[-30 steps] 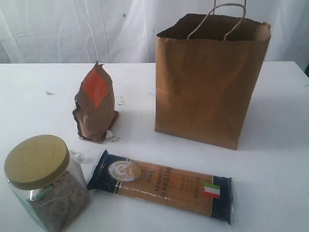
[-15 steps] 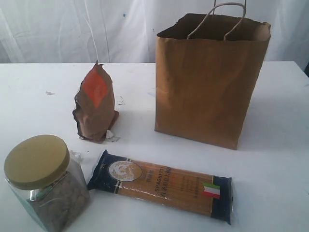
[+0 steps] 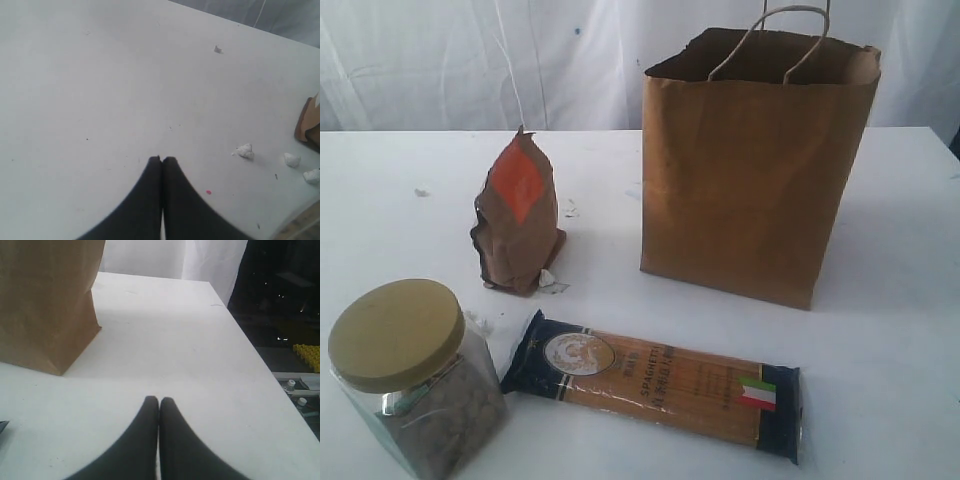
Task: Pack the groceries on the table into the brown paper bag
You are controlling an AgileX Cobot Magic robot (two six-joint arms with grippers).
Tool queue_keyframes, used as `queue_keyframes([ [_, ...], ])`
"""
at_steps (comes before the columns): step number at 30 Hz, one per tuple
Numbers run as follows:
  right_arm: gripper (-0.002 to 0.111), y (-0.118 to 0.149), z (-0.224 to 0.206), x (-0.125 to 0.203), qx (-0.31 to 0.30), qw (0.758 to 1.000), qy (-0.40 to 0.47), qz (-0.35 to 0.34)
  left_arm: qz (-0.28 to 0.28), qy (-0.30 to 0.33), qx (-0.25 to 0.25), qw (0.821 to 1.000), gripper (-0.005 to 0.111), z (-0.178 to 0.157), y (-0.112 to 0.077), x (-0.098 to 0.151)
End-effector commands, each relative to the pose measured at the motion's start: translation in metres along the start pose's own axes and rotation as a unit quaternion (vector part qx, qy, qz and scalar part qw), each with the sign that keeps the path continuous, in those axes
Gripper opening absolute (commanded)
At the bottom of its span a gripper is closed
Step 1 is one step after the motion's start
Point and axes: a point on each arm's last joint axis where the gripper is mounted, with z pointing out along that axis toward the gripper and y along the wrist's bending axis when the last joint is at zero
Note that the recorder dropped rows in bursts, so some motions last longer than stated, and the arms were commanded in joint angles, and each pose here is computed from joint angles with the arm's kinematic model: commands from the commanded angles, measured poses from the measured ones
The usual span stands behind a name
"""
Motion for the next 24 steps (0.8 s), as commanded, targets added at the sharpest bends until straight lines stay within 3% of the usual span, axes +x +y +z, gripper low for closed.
queue_keyframes([
  [1,0.0,0.0,0.0,0.0,0.003,1.0,-0.001,-0.006,0.001,-0.003,0.002,1.0,0.0,0.0,0.0,0.001],
  [14,0.0,0.0,0.0,0.0,0.003,1.0,-0.001,-0.005,0.0,-0.007,0.005,1.0,0.0,0.0,0.0,0.0],
  [19,0.0,0.0,0.0,0.0,0.003,1.0,-0.001,-0.005,0.0,-0.123,0.076,0.989,0.0,-0.004,-0.013,-0.021],
  [24,0.0,0.0,0.0,0.0,0.003,1.0,-0.001,-0.005,0.039,-0.278,0.157,0.947,0.0,-0.019,-0.029,-0.046],
])
